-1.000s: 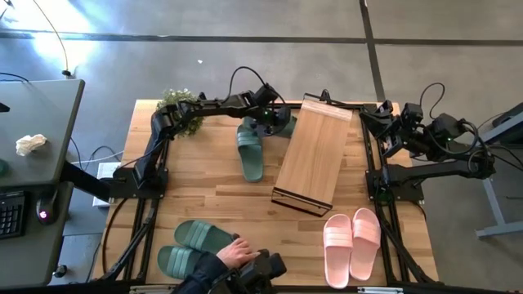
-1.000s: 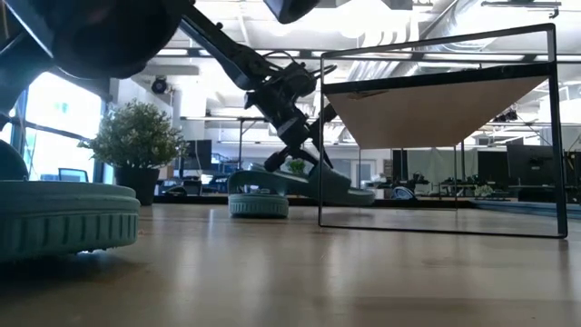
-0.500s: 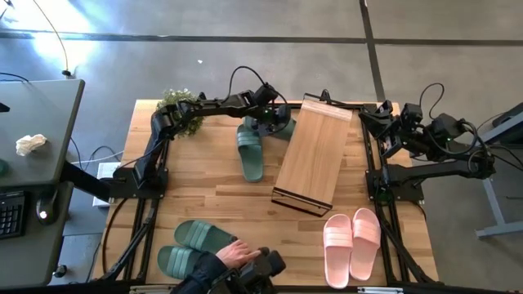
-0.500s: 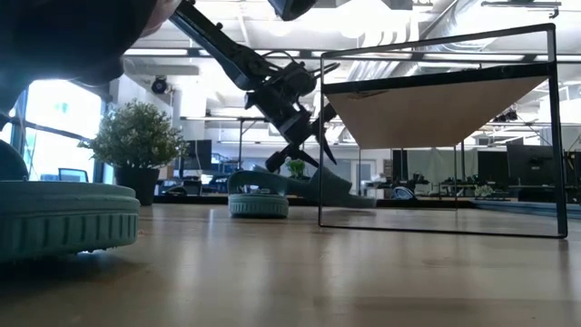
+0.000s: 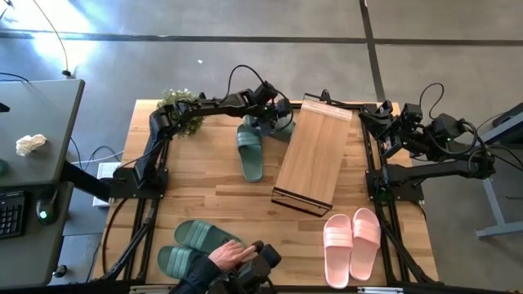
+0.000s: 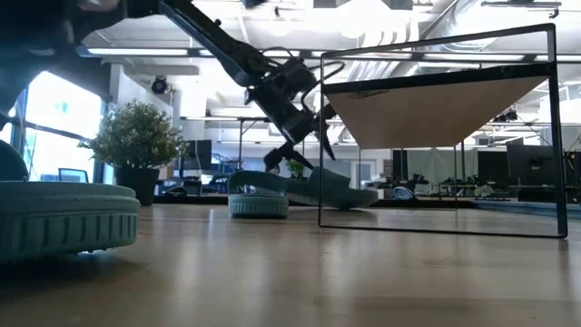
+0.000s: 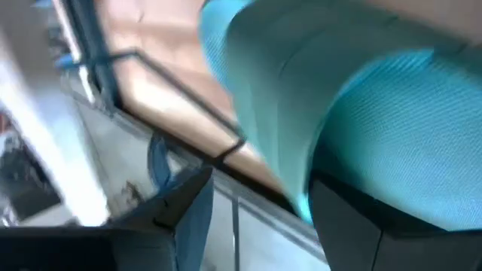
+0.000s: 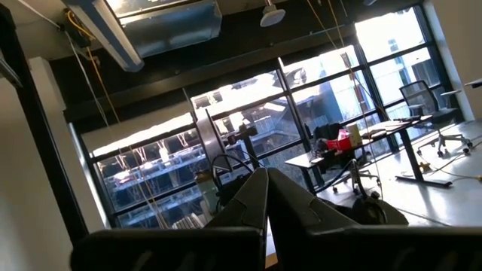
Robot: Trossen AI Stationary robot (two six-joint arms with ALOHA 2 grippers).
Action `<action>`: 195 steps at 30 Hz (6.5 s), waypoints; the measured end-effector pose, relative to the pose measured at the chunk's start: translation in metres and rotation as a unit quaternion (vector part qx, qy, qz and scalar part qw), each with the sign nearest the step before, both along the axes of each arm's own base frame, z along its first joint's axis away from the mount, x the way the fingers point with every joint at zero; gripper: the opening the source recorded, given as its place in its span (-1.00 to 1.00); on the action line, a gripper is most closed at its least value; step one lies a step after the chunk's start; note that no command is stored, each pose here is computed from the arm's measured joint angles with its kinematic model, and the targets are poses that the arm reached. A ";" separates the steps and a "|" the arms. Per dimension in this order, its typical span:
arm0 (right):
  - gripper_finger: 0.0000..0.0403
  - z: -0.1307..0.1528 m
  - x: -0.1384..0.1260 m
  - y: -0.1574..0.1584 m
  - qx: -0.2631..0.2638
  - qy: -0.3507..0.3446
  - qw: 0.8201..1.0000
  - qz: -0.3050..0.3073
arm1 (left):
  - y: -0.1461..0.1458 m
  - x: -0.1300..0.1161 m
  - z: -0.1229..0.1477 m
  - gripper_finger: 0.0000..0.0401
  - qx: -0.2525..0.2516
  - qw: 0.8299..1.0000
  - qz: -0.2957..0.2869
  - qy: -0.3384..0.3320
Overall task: Pick and place slides into the shelf
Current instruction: Put the green slide under the shelf, then put the slide under the shelf
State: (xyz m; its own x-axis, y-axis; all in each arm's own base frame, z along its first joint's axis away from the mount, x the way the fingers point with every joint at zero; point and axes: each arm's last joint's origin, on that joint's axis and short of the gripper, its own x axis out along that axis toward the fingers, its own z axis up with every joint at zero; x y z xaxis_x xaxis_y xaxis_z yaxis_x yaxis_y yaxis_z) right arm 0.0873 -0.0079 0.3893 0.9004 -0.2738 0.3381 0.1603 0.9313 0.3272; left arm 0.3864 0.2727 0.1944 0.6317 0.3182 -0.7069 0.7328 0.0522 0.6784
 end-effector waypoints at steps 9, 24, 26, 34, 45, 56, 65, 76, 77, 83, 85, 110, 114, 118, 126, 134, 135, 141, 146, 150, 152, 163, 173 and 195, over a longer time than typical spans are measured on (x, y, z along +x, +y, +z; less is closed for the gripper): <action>-1.00 -0.001 0.000 0.000 -0.002 0.004 1.000 0.005 | -0.013 -0.021 0.041 0.03 -0.053 0.994 0.091 0.001; -1.00 -0.001 0.001 0.003 -0.015 0.008 0.999 0.042 | -0.086 -0.069 0.110 -0.21 -0.267 0.870 0.414 -0.014; -1.00 -0.002 0.001 0.003 -0.018 0.010 0.999 0.048 | -0.093 -0.070 0.106 -0.25 -0.276 0.855 0.439 0.001; -1.00 -0.008 0.003 0.004 -0.021 0.045 0.997 0.065 | -0.124 -0.059 0.075 -0.42 -0.226 0.843 0.487 0.026; -1.00 -0.010 0.004 0.005 -0.022 0.055 0.995 0.085 | -0.147 -0.051 0.029 -0.53 -0.209 0.828 0.520 -0.027; -1.00 -0.010 0.004 0.006 -0.028 0.055 0.993 0.104 | -0.147 -0.060 -0.001 -0.50 -0.200 0.806 0.554 -0.053; -1.00 -0.010 0.004 0.006 -0.029 0.055 0.992 0.108 | -0.147 -0.059 -0.006 -0.50 -0.205 0.807 0.550 -0.070; -1.00 -0.010 0.004 0.007 -0.030 0.054 0.992 0.109 | -0.142 -0.051 -0.025 -0.50 -0.161 0.807 0.563 -0.077; -1.00 -0.010 0.004 0.007 -0.030 0.054 0.992 0.109 | -0.141 -0.051 -0.025 -0.50 -0.157 0.807 0.565 -0.078; -1.00 -0.009 0.004 0.006 -0.030 0.052 0.992 0.109 | -0.139 -0.046 -0.032 -0.51 -0.144 0.805 0.568 -0.090; -1.00 -0.009 0.004 0.006 -0.030 0.052 0.992 0.109 | -0.139 -0.046 -0.035 -0.57 -0.144 0.805 0.569 -0.087; -1.00 -0.008 0.004 0.006 -0.015 0.042 0.993 0.114 | -0.185 -0.059 0.031 -0.98 -0.199 0.820 0.520 -0.133; -1.00 -0.007 0.003 0.006 -0.008 0.037 0.993 0.116 | -0.194 -0.079 0.055 -0.99 -0.196 0.828 0.512 -0.120; -1.00 -0.007 0.003 0.006 -0.007 0.036 0.993 0.116 | -0.200 -0.099 0.081 -0.99 -0.211 0.854 0.464 -0.105; -1.00 -0.007 0.003 0.006 -0.007 0.035 0.993 0.116 | -0.205 -0.121 0.109 -0.99 -0.229 0.948 0.219 -0.029; -1.00 -0.007 0.003 0.007 -0.007 0.035 0.992 0.117 | -0.169 -0.126 0.100 -1.00 -0.196 0.976 0.090 0.024; -1.00 -0.007 0.003 0.006 -0.007 0.035 0.993 0.117 | -0.164 -0.126 0.097 -1.00 -0.196 0.977 0.081 0.030; -1.00 -0.007 0.003 0.007 -0.007 0.035 0.992 0.117 | -0.146 -0.114 0.076 -1.00 -0.165 0.984 -0.007 0.063; -1.00 -0.007 0.003 0.007 -0.007 0.036 0.992 0.117 | -0.136 -0.089 0.057 -1.00 -0.132 0.988 -0.065 0.043; -1.00 -0.007 0.003 0.006 -0.007 0.036 0.992 0.117 | -0.130 -0.074 0.039 -1.00 -0.133 0.987 -0.088 0.037; -1.00 -0.007 0.003 0.006 -0.007 0.036 0.992 0.117 | -0.128 -0.071 0.030 -1.00 -0.131 0.985 -0.103 0.051; -1.00 -0.007 0.003 0.006 -0.006 0.035 0.993 0.115 | -0.117 -0.043 0.002 -1.00 -0.107 0.984 -0.142 -0.003; -1.00 -0.007 0.003 0.006 -0.006 0.035 0.993 0.114 | -0.109 -0.029 -0.020 -1.00 -0.091 0.985 -0.145 -0.022; -1.00 -0.009 0.004 0.006 -0.007 0.044 0.993 0.106 | -0.126 -0.016 -0.023 -0.57 -0.049 0.993 -0.106 -0.012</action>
State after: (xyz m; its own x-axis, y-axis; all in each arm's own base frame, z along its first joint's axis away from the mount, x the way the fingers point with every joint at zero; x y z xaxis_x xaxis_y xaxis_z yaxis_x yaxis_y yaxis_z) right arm 0.0910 -0.0020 0.3807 0.9636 -0.0706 0.2580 -0.0126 0.9514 0.3076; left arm 0.3705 0.1463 0.1712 0.6949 0.1058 -0.7113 0.7175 -0.0353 0.6957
